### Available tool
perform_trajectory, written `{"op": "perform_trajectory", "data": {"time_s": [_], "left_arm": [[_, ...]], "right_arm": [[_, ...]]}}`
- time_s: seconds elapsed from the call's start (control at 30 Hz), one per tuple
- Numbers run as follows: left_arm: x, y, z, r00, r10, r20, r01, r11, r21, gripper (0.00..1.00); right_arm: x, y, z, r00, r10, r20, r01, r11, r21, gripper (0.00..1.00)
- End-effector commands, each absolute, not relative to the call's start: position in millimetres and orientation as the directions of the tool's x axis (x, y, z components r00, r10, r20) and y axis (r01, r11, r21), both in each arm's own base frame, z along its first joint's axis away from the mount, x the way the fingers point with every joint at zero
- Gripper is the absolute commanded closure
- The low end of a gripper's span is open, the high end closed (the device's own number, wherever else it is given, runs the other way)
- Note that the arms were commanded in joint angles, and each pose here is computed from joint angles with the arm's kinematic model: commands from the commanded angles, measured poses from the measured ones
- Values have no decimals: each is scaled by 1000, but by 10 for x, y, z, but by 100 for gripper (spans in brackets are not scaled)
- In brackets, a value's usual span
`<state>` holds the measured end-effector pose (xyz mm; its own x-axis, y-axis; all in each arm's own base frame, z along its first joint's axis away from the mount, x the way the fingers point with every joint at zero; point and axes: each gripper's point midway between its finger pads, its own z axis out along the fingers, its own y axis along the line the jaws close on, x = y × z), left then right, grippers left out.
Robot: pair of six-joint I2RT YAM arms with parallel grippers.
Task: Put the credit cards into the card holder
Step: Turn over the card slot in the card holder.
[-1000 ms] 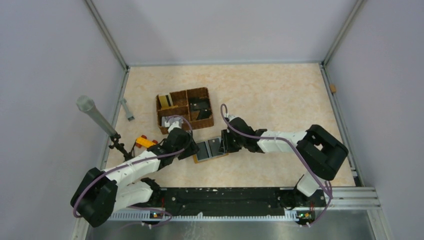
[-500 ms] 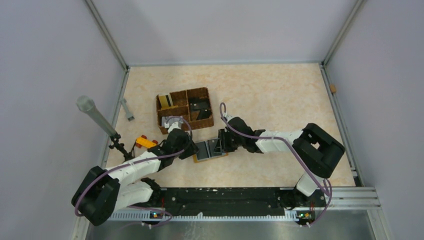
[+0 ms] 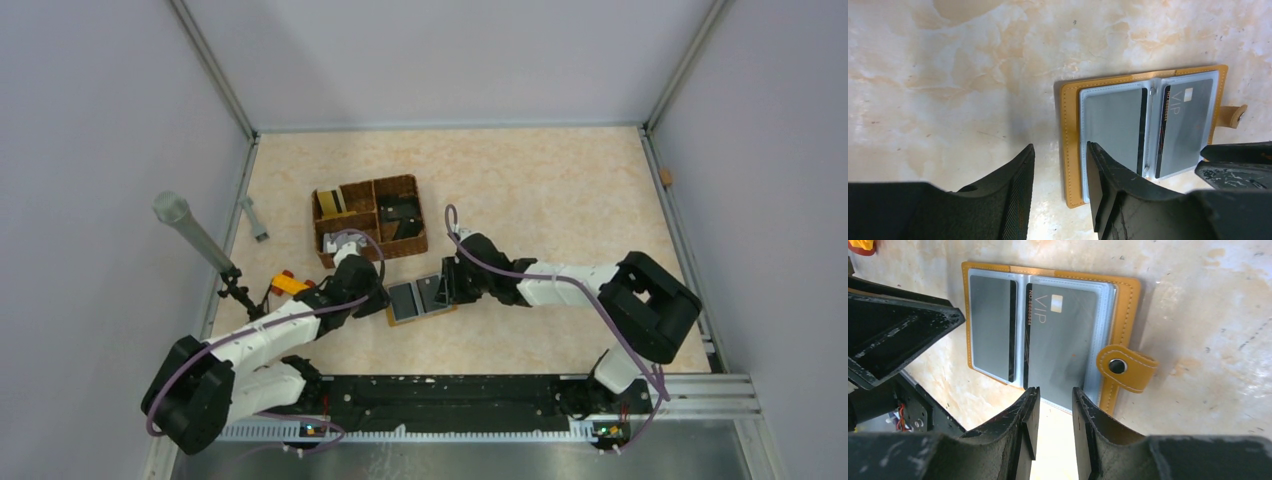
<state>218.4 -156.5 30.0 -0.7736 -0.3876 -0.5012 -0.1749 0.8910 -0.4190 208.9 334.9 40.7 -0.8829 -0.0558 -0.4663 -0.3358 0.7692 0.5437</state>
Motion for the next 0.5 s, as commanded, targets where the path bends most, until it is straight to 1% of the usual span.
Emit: {"op": "perform_trajectory", "data": {"time_s": [0.0,0.2,0.47], "left_arm": [[2288,-1510,566,-747,-347,-568,-135,914,-382,54],[2379,-1783,834,-738,-372,-563,-59,867,-496,54],[2471,-2318,884,-785,-406,-468,13,745,-667,56]], "right_arm": [[2235,3288,626,-848,-35,-529,-351,785,511,68],[2209,3262,555,-858,-34,-512,-344,779,525,68],[2201,3237,451,-869,-30,-493,-322,791,520,68]]}}
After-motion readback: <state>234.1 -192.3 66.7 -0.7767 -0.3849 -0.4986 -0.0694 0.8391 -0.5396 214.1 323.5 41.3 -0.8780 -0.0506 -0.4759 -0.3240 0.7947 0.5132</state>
